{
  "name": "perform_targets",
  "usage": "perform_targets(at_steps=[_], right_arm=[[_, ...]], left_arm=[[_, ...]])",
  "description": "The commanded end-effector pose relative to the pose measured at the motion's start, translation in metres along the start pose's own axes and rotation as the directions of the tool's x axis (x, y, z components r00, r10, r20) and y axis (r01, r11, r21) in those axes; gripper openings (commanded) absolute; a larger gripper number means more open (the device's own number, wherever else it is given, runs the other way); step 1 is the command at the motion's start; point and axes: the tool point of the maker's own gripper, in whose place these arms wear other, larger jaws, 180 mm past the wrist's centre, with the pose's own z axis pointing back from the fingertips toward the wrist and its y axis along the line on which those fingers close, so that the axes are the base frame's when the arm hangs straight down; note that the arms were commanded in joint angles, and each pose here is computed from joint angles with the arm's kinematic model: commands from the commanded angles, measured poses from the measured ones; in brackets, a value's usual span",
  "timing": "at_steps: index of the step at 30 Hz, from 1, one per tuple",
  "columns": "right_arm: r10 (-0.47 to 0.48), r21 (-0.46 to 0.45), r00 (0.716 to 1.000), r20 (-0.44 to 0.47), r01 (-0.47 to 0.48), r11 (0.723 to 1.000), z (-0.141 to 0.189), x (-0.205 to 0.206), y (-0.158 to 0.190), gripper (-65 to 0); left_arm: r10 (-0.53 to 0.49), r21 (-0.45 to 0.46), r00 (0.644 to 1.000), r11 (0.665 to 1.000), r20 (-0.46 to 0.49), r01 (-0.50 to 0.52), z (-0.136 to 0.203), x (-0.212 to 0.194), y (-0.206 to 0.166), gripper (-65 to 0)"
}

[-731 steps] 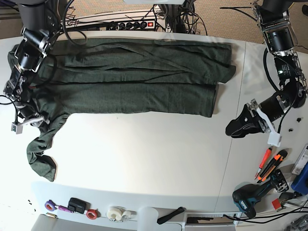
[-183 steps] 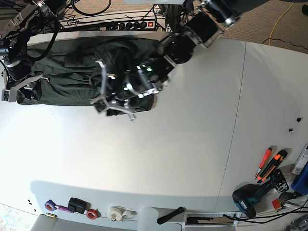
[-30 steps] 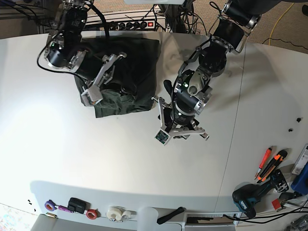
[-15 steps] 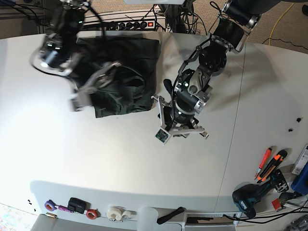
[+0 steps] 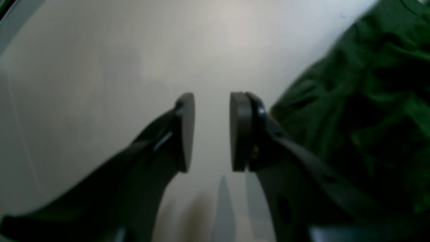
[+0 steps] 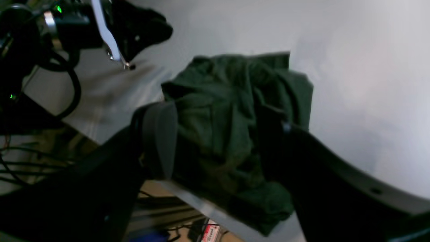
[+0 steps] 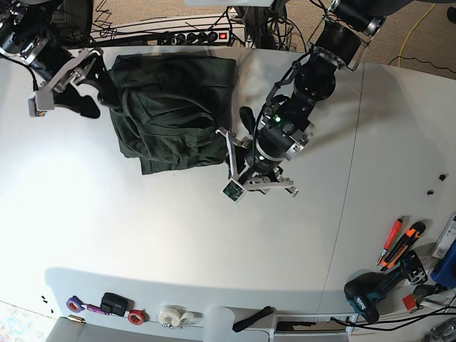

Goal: Layout the t-shirt on the table in an organized manner, then fold the t-shirt properly
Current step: 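Press the folded stack with the right gripper while the left gripper holds it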

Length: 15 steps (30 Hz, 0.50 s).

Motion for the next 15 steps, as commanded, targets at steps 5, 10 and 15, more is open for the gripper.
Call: perform_targets(at_steps=[5, 10, 15], right_arm=[[0.021, 0.025, 0.999, 0.025, -0.021, 0.999, -0.001, 0.008, 0.006, -27.9], [0.022, 0.011, 0.995, -0.101, -0.021, 1.0, -0.018, -0.02, 0.003, -27.9], [0.056, -0.023, 0.978, -0.202, -0.061, 0.998, -0.032, -0.042, -0.001, -28.0]], left_arm=[[0.017, -0.005, 0.998, 1.0, 0.059, -0.017, 0.003, 0.019, 0.002, -48.5], [0.021, -0.009, 0.998, 1.0, 0.058, -0.021, 0.003, 0.019, 0.002, -48.5], [0.021, -0.009, 0.998, 1.0, 0.056, -0.021, 0.003, 0.019, 0.002, -48.5]])
